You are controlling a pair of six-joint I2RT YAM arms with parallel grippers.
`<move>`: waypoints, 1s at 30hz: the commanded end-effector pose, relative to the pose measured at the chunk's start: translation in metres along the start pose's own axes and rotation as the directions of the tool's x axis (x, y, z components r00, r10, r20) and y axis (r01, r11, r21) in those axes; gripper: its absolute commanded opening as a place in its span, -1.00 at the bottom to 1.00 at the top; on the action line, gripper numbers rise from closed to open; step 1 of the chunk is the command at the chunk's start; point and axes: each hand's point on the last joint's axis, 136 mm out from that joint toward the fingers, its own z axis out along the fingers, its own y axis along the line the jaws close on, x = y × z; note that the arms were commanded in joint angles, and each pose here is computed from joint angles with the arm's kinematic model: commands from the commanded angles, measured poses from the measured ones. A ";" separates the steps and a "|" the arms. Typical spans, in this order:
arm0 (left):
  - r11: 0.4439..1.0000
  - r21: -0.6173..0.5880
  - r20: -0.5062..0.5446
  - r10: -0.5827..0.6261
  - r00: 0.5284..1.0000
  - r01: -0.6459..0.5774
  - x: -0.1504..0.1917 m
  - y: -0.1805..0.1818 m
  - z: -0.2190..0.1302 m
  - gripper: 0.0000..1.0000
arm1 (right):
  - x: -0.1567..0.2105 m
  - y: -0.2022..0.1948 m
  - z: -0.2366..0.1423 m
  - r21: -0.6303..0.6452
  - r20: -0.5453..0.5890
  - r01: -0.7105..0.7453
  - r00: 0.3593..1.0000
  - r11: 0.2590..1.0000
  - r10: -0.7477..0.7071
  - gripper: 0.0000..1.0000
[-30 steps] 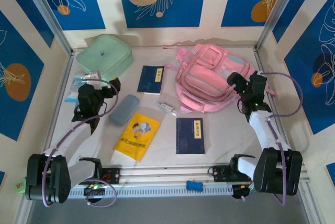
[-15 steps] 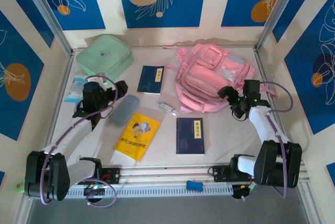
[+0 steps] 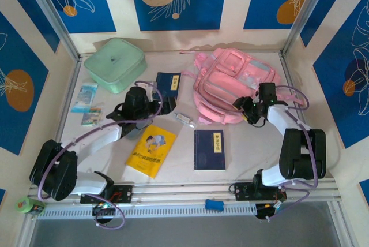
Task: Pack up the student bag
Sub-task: Move the student bag to the middle-right of the table, then rotate the student bag at the center of the table.
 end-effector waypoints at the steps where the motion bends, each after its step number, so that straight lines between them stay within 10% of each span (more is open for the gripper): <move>1: 0.999 0.017 0.021 0.042 0.999 -0.042 -0.009 -0.015 0.007 0.99 | -0.002 0.027 0.008 -0.062 -0.017 0.016 1.000 0.998 -0.017 0.07; 13: 0.998 -0.043 -0.004 0.046 0.999 -0.047 -0.009 -0.010 0.016 0.99 | 0.051 0.109 0.041 -0.138 -0.047 0.143 0.987 0.980 -0.151 -0.22; 30: 0.996 0.085 -0.097 -0.021 0.995 0.029 0.020 -0.076 0.059 0.99 | -0.027 0.020 -0.034 -0.002 0.045 0.011 0.999 1.000 -0.011 0.52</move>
